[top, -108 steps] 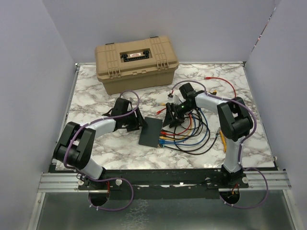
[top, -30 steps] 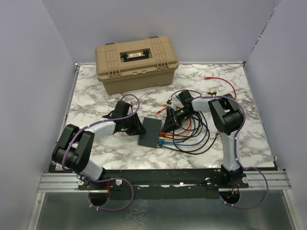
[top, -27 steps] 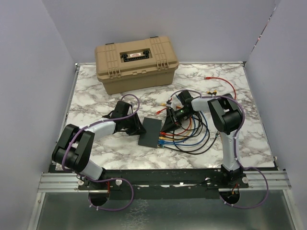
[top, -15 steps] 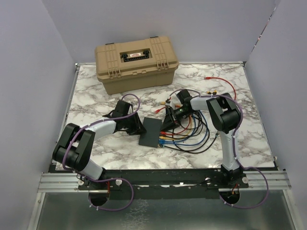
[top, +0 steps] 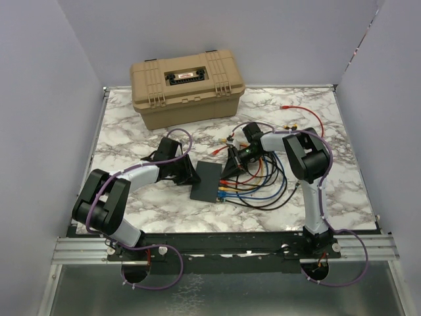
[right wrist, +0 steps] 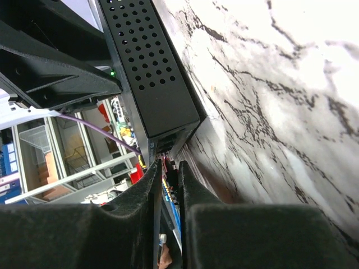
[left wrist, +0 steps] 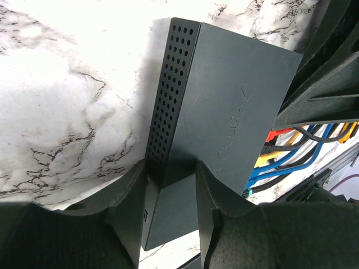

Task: Pull the plug from the switch port
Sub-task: Pull the connector from the switch port.

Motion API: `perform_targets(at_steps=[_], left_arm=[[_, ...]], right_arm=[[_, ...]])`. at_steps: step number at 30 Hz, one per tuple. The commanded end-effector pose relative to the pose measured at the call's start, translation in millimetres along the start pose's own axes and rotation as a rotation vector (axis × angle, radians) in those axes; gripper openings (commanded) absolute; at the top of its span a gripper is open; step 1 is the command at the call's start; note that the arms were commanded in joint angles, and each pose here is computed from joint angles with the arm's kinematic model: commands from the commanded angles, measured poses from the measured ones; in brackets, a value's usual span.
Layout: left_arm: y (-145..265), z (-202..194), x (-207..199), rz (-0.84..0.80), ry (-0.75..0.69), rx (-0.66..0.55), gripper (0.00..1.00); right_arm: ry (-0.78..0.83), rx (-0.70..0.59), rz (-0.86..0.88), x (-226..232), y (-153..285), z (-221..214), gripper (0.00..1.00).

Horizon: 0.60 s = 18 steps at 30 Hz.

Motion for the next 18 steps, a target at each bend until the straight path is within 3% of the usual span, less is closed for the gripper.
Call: perform_targets(at_steps=[1, 4, 18], left_arm=[[-13.5, -30.3, 39.6, 0.170, 0.016, 0.099, 0.31], [-13.6, -30.5, 39.8, 0.171, 0.016, 0.100, 0.31], [-14.4, -34.5, 47.4, 0.203, 0.027, 0.102, 0.26]], right_arm=[[0.024, 0.010, -0.036, -30.3, -14.5, -8.0, 0.10], [0.021, 0.013, -0.041, -31.6, -14.9, -7.4, 0.01], [0.029, 0.010, -0.087, -33.3, -11.4, -13.1, 0.00]])
Point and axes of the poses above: each gripper's point midway between its finger pads, its own y axis back along the fingers, its own x axis along the line the jaws close on, z = x × y, the point moved 4 cm from there along y, back along the fingers, and after that the axes turned 4 degrees about y, right-handed, at the moved point
